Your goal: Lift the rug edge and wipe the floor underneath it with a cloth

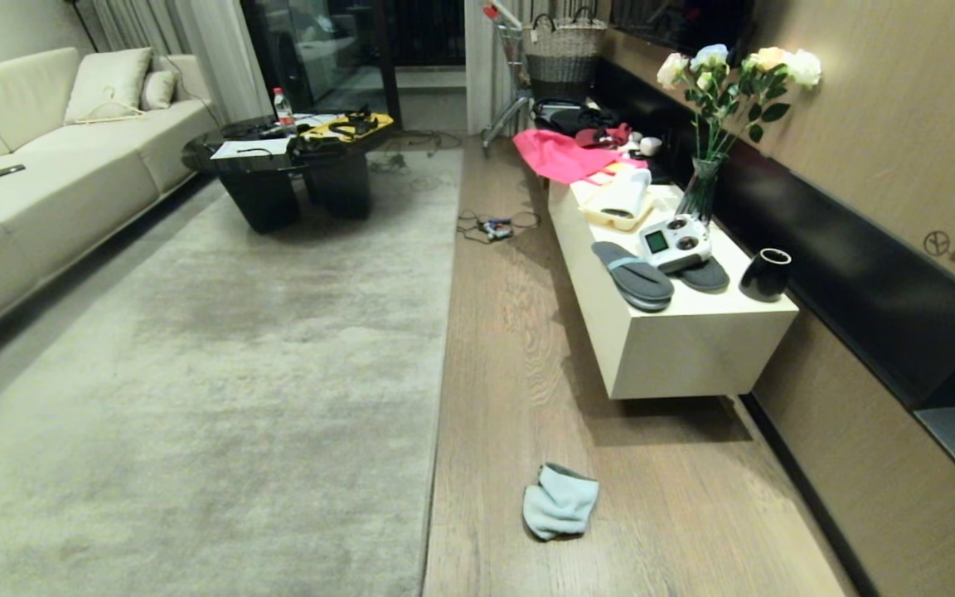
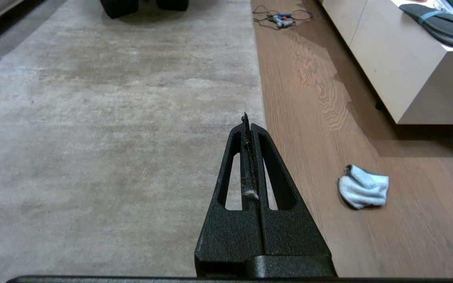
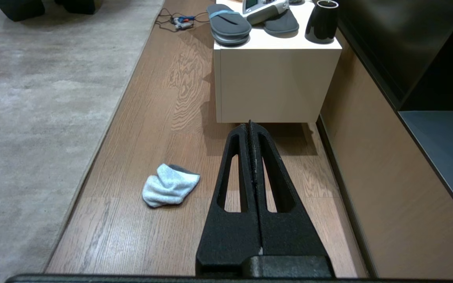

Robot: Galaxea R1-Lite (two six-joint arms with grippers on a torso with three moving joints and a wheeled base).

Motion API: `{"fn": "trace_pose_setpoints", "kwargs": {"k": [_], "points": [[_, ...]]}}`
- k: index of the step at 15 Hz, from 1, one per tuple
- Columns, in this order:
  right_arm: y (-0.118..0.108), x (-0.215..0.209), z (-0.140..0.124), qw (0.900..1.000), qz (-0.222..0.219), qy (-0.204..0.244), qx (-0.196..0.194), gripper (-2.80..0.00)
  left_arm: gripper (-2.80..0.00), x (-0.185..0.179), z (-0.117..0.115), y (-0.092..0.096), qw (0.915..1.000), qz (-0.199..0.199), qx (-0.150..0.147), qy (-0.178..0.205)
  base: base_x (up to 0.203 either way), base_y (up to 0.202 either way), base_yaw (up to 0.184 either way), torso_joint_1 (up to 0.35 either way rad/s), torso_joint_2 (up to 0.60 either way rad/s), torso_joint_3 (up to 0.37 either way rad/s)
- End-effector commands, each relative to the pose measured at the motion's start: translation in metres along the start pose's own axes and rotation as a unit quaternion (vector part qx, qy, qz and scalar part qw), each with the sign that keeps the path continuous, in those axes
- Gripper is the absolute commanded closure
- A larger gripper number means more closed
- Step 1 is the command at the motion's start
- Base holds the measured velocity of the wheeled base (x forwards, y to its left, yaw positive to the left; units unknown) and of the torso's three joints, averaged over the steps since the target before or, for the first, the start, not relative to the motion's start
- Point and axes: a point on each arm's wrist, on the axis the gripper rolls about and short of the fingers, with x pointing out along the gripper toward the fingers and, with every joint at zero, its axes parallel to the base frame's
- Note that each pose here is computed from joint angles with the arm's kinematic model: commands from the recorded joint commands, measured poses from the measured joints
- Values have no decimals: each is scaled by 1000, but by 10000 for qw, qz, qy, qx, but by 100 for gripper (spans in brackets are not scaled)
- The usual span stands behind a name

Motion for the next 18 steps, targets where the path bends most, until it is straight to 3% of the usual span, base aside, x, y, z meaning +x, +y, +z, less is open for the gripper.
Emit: {"fn": "trace_pose_setpoints", "kwargs": {"k": [1, 18], "points": [[0, 0, 0, 10000, 2, 4, -2, 0, 0, 0, 0, 0, 10000, -7, 2, 5, 0, 0, 0, 2, 7, 33], [0, 0, 0, 10000, 5, 4, -2, 0, 0, 0, 0, 0, 10000, -11, -2, 5, 0, 0, 0, 0, 0, 0]]}}
